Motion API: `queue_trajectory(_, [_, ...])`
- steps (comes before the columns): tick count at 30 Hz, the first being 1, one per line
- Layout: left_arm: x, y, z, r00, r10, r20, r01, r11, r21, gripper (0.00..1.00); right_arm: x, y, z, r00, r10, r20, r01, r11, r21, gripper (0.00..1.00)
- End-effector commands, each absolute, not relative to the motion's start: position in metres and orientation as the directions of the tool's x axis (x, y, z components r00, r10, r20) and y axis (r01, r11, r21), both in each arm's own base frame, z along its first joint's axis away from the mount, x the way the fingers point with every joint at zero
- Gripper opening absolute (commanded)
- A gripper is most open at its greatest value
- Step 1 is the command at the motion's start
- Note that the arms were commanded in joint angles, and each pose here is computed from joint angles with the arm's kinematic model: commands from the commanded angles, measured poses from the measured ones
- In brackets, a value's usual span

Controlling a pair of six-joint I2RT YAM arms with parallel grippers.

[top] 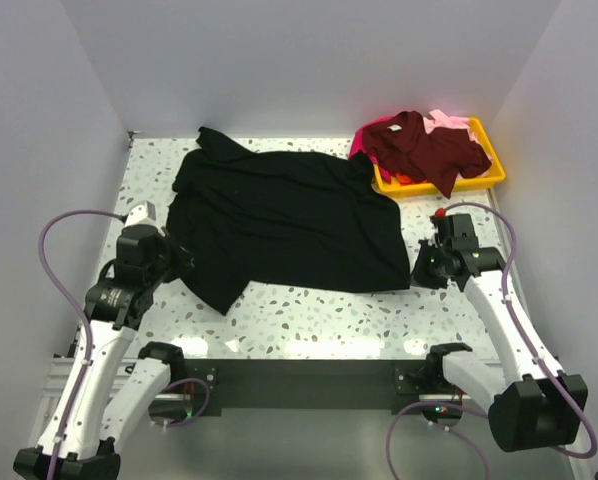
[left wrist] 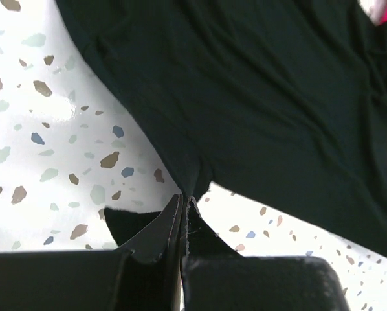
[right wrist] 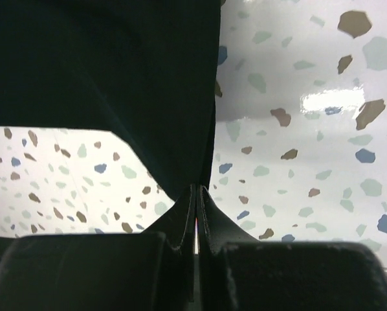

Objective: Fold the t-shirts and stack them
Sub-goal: Flatten the tshirt out

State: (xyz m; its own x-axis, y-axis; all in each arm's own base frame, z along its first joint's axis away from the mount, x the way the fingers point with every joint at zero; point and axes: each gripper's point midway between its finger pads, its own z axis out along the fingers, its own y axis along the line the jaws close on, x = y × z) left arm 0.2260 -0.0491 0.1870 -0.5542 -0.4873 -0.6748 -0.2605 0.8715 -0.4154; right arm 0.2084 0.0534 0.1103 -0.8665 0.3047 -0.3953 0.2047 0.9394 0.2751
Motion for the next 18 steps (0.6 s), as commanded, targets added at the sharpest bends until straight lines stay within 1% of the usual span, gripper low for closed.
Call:
queue_trajectory(1, [0.214, -0.047, 0.218, -0.518, -0.506, -0.689, -0.256, 0.861, -0.44, 0.0, 0.198, 0.058, 0.124, -0.868, 0.298, -0.398, 0.202, 0.943, 0.266, 0.0])
queue_trajectory(6, [0.198, -0.046, 0.234, -0.497, -0.528, -0.688, -0.251, 0.847, -0.469, 0.0, 0.193, 0.062, 0.127, -0.867, 0.296, -0.4, 0.196, 0.942, 0.273, 0.0])
queue_trajectory(18, [0.169, -0.055, 0.254, -0.504, -0.58, -0.64, -0.228, 0.804, -0.549, 0.0, 0.184, 0.064, 0.138, -0.873, 0.278, -0.401, 0.176, 0.946, 0.273, 0.0])
